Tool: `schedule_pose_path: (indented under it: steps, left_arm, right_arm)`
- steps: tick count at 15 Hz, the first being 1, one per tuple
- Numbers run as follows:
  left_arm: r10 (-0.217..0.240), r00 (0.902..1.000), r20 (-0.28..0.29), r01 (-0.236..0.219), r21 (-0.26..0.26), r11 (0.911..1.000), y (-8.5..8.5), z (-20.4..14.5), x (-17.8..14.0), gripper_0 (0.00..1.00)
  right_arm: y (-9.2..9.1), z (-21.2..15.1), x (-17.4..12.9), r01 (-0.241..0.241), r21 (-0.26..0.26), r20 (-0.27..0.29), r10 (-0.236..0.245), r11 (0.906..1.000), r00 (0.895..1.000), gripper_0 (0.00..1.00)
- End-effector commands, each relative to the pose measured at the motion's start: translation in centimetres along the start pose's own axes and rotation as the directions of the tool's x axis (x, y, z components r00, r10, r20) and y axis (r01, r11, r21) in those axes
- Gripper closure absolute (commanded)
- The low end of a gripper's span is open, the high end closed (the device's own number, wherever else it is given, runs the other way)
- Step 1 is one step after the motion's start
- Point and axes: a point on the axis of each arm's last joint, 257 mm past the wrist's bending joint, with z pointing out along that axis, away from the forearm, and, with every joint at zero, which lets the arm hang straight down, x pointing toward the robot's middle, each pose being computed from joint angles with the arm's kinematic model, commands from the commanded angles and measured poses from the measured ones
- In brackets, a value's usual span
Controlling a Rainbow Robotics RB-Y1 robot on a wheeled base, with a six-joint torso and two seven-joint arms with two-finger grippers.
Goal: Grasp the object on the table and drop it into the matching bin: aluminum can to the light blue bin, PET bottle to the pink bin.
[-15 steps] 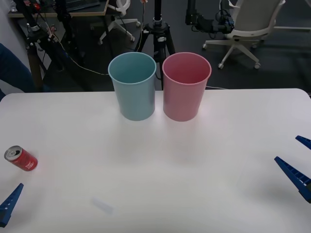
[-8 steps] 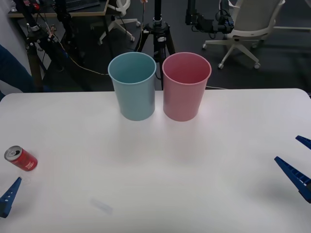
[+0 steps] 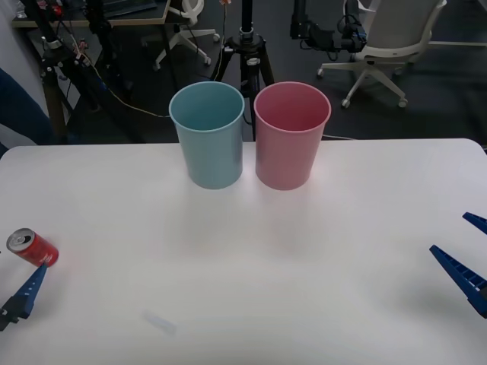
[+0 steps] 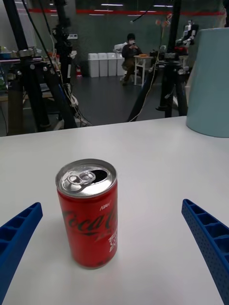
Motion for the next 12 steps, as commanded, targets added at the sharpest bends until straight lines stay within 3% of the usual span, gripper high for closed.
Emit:
schedule_pose_path:
  steps: [1,12]
  left_arm:
    - [0.000,1.0000,0.003,0.000,-0.012,0.9999,0.6,0.5,0.3,0.00]
    - [0.000,0.9999,-0.012,-0.001,-0.049,0.9988,2.0,3.1,0.9,0.00]
  right_arm:
    - [0.0,0.0,0.0,0.000,0.000,0.000,0.000,1.0000,1.000,0.00]
    - [0.0,0.0,0.0,0.000,0.000,0.000,0.000,1.0000,1.000,0.00]
